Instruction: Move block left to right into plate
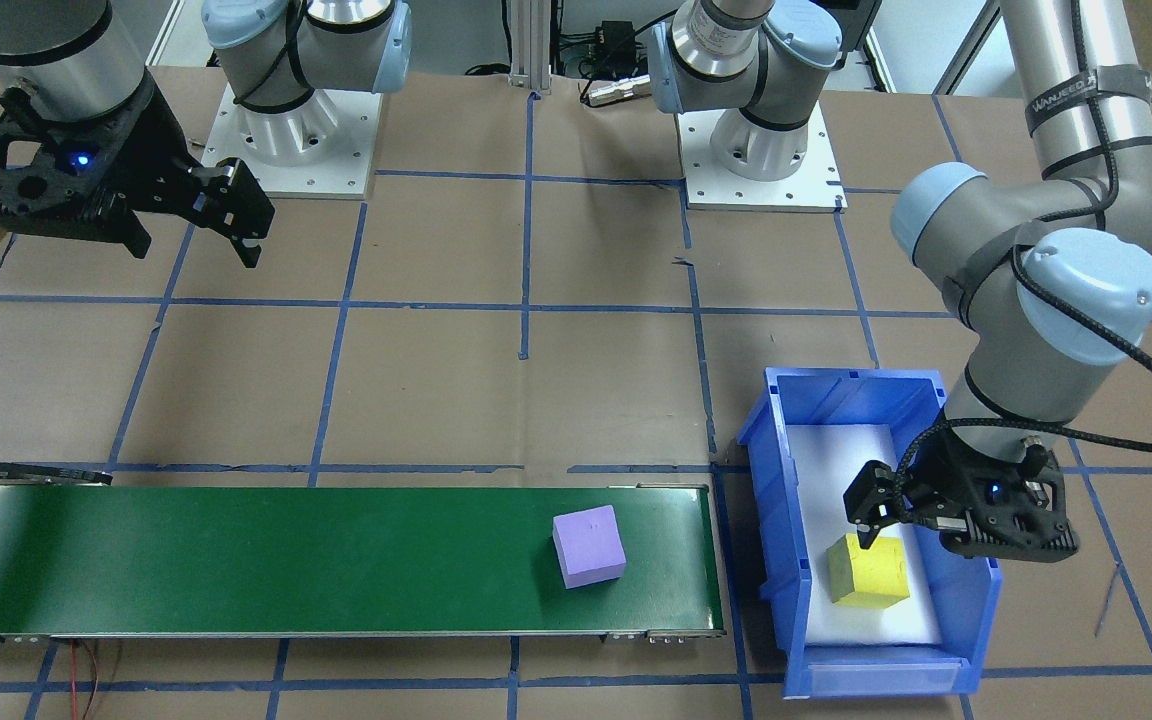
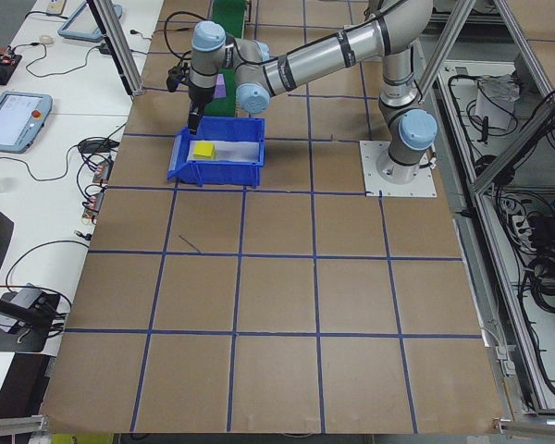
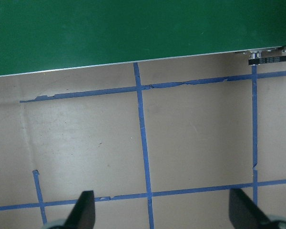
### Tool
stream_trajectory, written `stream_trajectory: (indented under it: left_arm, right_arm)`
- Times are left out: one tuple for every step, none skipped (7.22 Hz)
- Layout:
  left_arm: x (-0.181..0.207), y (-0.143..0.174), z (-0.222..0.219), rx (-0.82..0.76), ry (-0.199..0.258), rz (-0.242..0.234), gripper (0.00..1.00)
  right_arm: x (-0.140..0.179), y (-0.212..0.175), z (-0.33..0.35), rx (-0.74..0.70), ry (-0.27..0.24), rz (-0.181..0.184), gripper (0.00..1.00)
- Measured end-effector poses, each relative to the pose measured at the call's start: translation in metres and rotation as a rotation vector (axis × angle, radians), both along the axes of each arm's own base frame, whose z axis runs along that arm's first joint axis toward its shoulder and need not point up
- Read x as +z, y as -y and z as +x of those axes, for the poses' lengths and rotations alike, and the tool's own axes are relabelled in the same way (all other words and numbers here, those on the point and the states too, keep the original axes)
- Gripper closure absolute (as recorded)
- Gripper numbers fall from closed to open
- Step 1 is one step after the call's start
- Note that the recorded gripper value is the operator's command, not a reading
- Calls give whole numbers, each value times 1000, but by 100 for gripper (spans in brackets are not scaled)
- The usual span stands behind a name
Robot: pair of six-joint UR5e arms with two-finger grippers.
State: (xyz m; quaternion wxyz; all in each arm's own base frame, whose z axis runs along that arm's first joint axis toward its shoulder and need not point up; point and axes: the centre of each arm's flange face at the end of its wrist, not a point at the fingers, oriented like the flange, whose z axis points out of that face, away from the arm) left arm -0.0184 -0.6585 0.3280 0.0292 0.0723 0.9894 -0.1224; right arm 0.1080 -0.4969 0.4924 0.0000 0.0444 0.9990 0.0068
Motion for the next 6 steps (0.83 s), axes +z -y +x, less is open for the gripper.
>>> stream_trajectory:
  left_arm:
    - [-17,3,2,-23,3,26,0]
    - [-31,4,3,-34,2,49,0]
    - [-45,7,4,-39,-1,65,0]
    - [-55,10,4,-41,-2,71,0]
    - [-62,11,5,-42,-3,72,0]
    - [-66,12,5,-44,-3,74,0]
  right_arm:
    - [0,0,0,3,0,2,0]
    - [0,-1,0,9,0,5,0]
    - [1,-1,0,14,-3,3,0]
    - [1,-1,1,15,-7,4,0]
    - [-3,-1,2,15,-8,15,0]
    - [-11,0,1,15,-11,28,0]
